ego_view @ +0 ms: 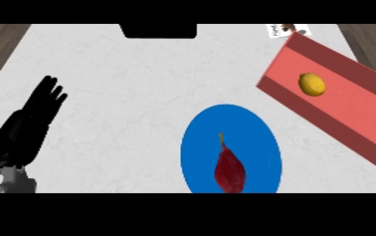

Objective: Pick the lemon from the plate and place it in the cardboard box

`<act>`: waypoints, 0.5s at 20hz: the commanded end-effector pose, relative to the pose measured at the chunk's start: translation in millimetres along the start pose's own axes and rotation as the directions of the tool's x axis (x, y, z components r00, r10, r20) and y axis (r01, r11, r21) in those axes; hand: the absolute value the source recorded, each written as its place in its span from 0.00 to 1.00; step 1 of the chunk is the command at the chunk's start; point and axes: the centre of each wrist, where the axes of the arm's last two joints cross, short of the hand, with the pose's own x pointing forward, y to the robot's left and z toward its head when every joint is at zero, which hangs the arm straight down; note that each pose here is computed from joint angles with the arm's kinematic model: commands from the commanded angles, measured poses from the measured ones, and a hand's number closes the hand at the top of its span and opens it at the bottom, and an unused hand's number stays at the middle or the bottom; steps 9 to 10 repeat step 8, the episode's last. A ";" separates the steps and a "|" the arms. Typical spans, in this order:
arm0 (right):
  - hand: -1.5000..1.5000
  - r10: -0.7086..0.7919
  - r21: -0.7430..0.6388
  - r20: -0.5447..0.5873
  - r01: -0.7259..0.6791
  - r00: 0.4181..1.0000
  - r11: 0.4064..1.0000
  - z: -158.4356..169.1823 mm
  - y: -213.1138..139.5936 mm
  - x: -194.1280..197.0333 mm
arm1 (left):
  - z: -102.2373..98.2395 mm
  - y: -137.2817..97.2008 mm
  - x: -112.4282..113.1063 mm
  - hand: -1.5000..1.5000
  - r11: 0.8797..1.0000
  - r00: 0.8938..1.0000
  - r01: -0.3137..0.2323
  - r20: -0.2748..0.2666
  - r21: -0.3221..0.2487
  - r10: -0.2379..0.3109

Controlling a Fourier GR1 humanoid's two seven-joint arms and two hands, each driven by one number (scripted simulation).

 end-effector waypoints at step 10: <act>0.00 0.010 0.032 0.033 -0.011 0.999 0.999 9.7 -47.0 -25.4 | -9.2 -20.7 7.0 0.50 1.000 1.000 -0.005 0.012 -0.013 0.005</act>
